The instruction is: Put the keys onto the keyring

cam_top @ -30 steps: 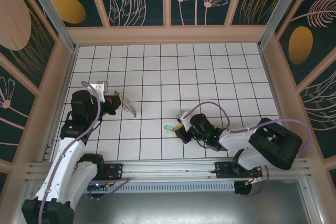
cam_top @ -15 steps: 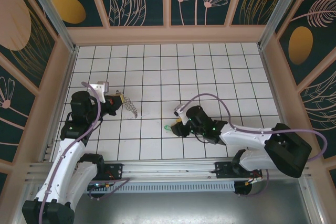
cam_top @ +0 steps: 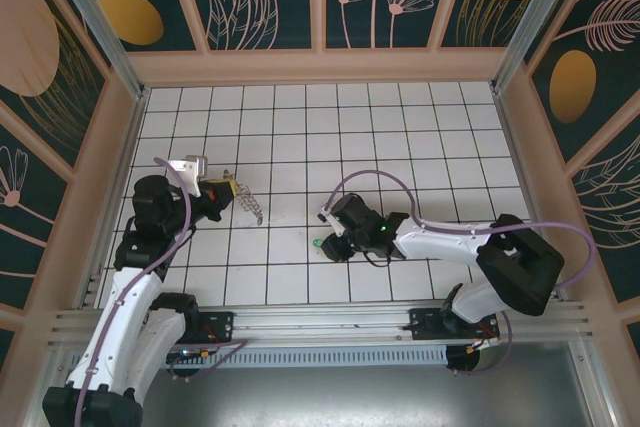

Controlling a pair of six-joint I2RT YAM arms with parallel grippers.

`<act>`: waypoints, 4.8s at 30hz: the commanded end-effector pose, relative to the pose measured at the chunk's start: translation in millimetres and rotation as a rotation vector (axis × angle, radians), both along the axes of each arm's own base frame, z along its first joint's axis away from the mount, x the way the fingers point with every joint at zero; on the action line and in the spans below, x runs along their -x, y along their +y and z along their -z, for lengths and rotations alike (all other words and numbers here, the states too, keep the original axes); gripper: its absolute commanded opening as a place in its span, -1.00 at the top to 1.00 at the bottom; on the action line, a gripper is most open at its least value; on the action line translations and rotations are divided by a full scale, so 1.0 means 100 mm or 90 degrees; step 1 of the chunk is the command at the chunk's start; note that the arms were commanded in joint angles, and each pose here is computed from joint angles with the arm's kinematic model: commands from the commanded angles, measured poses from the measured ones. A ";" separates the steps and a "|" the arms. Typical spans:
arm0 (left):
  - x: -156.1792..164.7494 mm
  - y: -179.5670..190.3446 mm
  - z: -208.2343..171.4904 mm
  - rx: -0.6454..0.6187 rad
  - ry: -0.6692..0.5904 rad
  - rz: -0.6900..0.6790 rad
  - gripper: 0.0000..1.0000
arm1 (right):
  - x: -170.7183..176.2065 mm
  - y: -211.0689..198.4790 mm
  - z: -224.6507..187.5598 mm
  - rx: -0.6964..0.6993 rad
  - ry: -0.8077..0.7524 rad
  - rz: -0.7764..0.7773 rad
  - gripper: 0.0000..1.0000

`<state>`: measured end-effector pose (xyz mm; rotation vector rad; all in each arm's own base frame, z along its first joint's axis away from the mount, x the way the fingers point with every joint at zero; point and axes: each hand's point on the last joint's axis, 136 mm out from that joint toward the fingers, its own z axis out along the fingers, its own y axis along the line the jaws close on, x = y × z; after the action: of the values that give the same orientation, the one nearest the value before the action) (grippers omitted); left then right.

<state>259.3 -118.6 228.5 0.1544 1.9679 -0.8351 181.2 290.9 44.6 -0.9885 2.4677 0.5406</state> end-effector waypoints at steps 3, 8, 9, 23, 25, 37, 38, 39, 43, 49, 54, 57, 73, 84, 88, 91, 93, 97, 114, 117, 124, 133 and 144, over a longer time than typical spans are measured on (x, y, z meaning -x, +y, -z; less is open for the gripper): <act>0.01 -0.02 -0.16 0.016 -0.044 0.012 1.00 | 0.00 -0.03 0.03 0.051 0.007 0.002 0.30; 0.02 -0.03 -0.18 0.017 -0.049 0.014 1.00 | -0.02 -0.02 0.07 0.061 0.010 -0.002 0.38; 0.03 -0.03 -0.18 0.018 -0.050 0.014 1.00 | -0.02 -0.01 0.08 0.062 0.012 -0.003 0.41; 0.04 -0.03 -0.21 0.020 -0.056 0.016 1.00 | 0.06 -0.06 0.21 0.080 0.026 0.002 0.96; 0.04 -0.03 -0.21 0.020 -0.056 0.016 1.00 | 0.09 -0.06 0.24 0.080 0.029 0.004 0.99; 0.05 -0.04 -0.21 0.022 -0.056 0.019 1.00 | 0.22 -0.09 0.37 0.089 0.047 0.028 1.00; 0.05 -0.04 -0.21 0.022 -0.057 0.019 1.00 | 0.23 -0.08 0.38 0.087 0.047 0.033 1.00; 0.05 -0.04 -0.21 0.023 -0.057 0.019 1.00 | 0.24 -0.08 0.38 0.085 0.047 0.039 1.00; 0.05 -0.04 -0.21 0.023 -0.057 0.019 1.00 | 0.30 -0.07 0.42 0.079 0.049 0.049 1.00; 0.05 -0.04 -0.22 0.023 -0.059 0.018 1.00 | 0.39 -0.05 0.46 0.071 0.056 0.051 0.91; 0.05 -0.04 -0.22 0.024 -0.058 0.018 1.00 | 0.45 -0.02 0.42 0.062 0.056 0.047 0.81; 0.06 -0.04 -0.23 0.024 -0.061 0.018 1.00 | 0.46 0.01 0.33 0.051 0.056 0.041 0.70; 0.08 0.00 -0.30 0.020 -0.079 0.005 1.00 | 0.23 0.13 -0.13 0.066 0.025 -0.025 0.34; 0.11 -0.02 -0.33 0.024 -0.089 0.013 1.00 | 0.08 0.07 -0.03 0.110 0.084 -0.064 0.35; 0.11 -0.03 -0.34 0.027 -0.091 0.017 1.00 | 0.16 0.12 -0.04 0.085 0.120 -0.112 0.35; 0.11 -0.03 -0.35 0.028 -0.092 0.018 1.00 | 0.18 0.16 -0.05 0.057 0.143 -0.130 0.34; 0.11 -0.03 -0.34 0.028 -0.091 0.017 1.00 | 0.16 0.16 -0.03 0.058 0.148 -0.134 0.34; 0.11 -0.03 -0.34 0.029 -0.091 0.018 1.00 | 0.19 0.20 0.04 0.055 0.166 -0.151 0.35; 0.11 -0.04 -0.34 0.032 -0.091 0.021 1.00 | 0.20 0.18 0.24 0.073 0.186 -0.154 0.48; 0.11 -0.04 -0.34 0.032 -0.090 0.019 1.00 | 0.20 0.19 0.25 0.073 0.187 -0.153 0.54; 0.11 -0.04 -0.34 0.032 -0.090 0.019 1.00 | 0.19 0.19 0.26 0.070 0.183 -0.149 0.73; 0.10 -0.04 -0.32 0.033 -0.085 0.021 1.00 | 0.22 0.20 0.16 0.044 0.172 -0.147 0.92; 0.10 -0.05 -0.31 0.034 -0.082 0.021 1.00 | 0.29 0.21 -0.19 -0.050 0.113 -0.141 1.00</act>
<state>248.3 -121.6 248.7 0.1919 1.8770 -0.8586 152.6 304.0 47.1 -1.2717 2.5574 0.7532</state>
